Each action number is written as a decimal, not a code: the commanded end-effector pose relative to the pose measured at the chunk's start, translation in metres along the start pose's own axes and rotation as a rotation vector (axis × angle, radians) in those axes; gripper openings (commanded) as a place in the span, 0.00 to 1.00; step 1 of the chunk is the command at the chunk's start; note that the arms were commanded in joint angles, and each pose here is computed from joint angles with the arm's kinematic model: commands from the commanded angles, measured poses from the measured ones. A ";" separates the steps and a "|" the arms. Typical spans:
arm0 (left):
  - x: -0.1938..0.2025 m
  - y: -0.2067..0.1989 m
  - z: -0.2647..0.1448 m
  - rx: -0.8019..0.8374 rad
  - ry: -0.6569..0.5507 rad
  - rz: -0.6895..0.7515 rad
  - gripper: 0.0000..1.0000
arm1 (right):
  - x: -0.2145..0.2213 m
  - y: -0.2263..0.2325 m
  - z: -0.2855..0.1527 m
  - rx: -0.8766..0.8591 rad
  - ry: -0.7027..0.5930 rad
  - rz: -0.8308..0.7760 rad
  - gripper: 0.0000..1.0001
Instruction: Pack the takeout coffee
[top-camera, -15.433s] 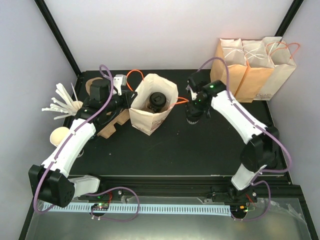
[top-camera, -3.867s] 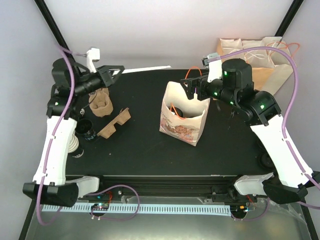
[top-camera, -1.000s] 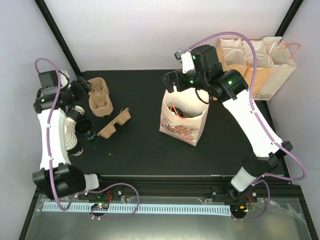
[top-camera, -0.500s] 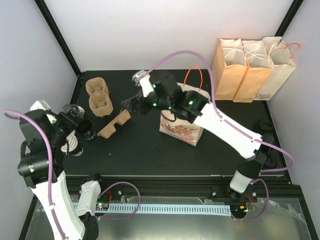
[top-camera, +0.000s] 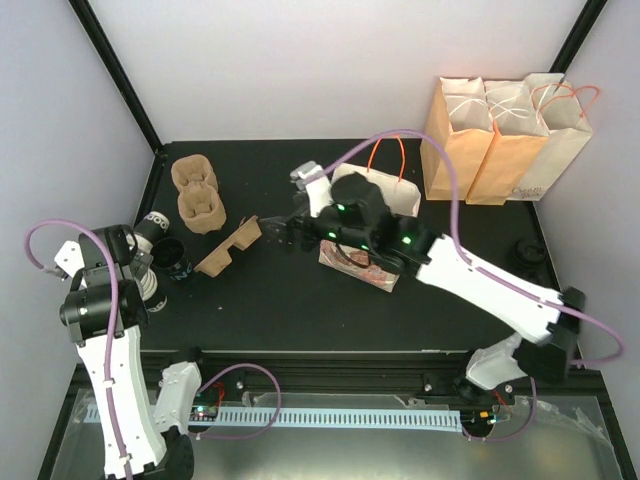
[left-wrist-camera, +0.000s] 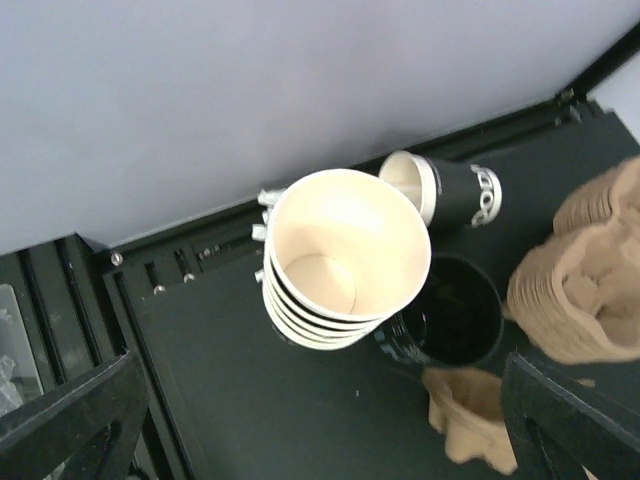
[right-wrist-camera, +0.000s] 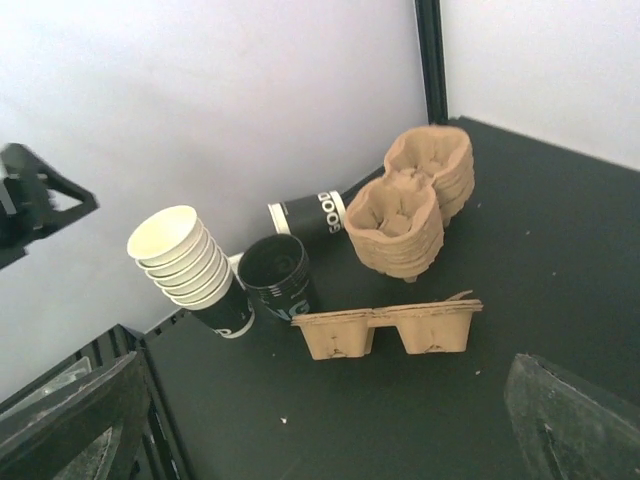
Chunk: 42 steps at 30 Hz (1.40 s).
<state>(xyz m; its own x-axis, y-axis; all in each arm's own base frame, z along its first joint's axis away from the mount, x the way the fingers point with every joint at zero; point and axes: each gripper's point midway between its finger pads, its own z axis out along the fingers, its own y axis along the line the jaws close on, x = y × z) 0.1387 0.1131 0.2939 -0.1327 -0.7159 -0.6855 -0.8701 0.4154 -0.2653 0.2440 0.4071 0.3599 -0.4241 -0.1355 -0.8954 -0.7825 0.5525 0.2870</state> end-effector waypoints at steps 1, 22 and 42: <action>-0.030 -0.002 0.005 -0.035 -0.130 -0.072 0.99 | -0.027 0.002 -0.054 -0.002 -0.193 -0.046 1.00; 0.009 0.031 0.134 -0.245 0.200 -0.110 0.84 | 0.024 -0.001 -0.056 -0.048 -0.111 -0.064 1.00; 0.064 0.035 0.147 -0.262 0.406 -0.243 0.02 | 0.021 0.004 -0.063 -0.081 -0.152 -0.031 1.00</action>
<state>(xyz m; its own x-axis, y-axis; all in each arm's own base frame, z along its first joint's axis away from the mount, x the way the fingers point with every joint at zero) 0.1719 0.1682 0.1452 -0.0694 -0.9391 -0.3365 -0.9764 0.1331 -0.1700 0.2078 0.3584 0.3487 -0.3490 -0.0727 -0.9343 -0.8236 0.4995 0.2688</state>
